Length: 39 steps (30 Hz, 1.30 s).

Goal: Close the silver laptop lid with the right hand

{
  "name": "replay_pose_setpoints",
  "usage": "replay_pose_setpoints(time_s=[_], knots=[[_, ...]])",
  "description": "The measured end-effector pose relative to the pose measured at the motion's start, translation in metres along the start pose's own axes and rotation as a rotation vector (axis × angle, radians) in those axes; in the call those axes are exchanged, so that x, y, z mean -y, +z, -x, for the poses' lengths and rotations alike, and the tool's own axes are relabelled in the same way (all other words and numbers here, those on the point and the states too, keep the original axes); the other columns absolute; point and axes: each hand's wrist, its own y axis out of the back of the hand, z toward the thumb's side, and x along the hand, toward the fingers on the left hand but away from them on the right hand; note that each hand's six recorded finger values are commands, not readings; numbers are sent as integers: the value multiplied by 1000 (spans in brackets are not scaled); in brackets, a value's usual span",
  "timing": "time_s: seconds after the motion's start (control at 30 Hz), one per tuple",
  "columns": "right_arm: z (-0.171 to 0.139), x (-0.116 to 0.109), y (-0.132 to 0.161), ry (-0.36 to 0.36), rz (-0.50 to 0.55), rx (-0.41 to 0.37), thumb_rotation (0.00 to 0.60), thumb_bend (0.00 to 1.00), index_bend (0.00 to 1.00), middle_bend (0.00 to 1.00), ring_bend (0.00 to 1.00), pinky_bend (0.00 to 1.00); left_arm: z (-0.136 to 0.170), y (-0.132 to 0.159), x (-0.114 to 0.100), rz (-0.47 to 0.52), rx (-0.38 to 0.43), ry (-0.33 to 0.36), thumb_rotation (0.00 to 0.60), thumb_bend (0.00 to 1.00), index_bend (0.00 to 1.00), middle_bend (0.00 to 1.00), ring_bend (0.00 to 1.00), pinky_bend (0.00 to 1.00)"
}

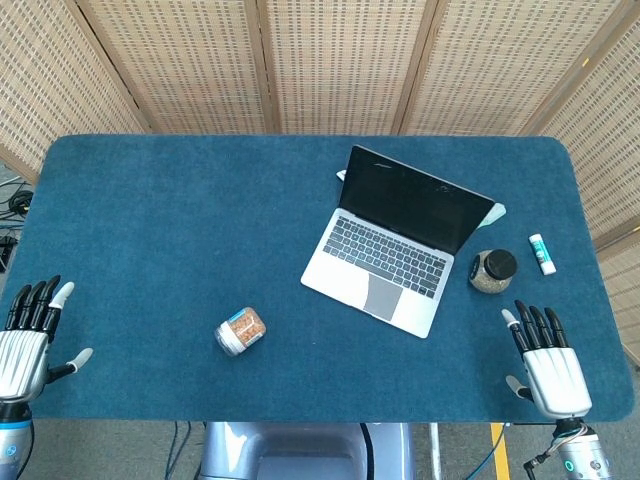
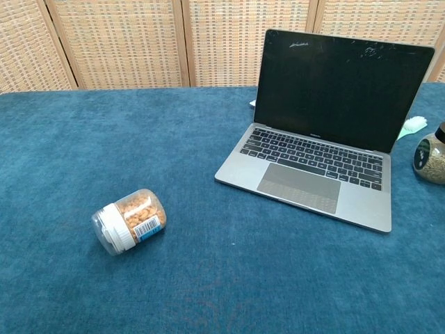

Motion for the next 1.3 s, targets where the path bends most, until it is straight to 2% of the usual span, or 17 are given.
replay_pose_setpoints(time_s=[0.5, 0.83, 1.03, 1.3], knots=[[-1, 0, 2, -2, -3, -6, 600, 0, 0, 0, 0, 0, 0, -1, -4, 1, -2, 14, 600, 8, 0, 0, 0, 0], [6, -10, 10, -39, 22, -19, 600, 0, 0, 0, 0, 0, 1, -1, -3, 1, -3, 12, 600, 9, 0, 0, 0, 0], [24, -30, 22, -74, 14, -34, 600, 7, 0, 0, 0, 0, 0, -1, 0, 1, -3, 0, 600, 8, 0, 0, 0, 0], [60, -82, 48, -155, 14, -56, 600, 95, 0, 0, 0, 0, -1, -1, 1, 12, 1, -6, 600, 9, 0, 0, 0, 0]])
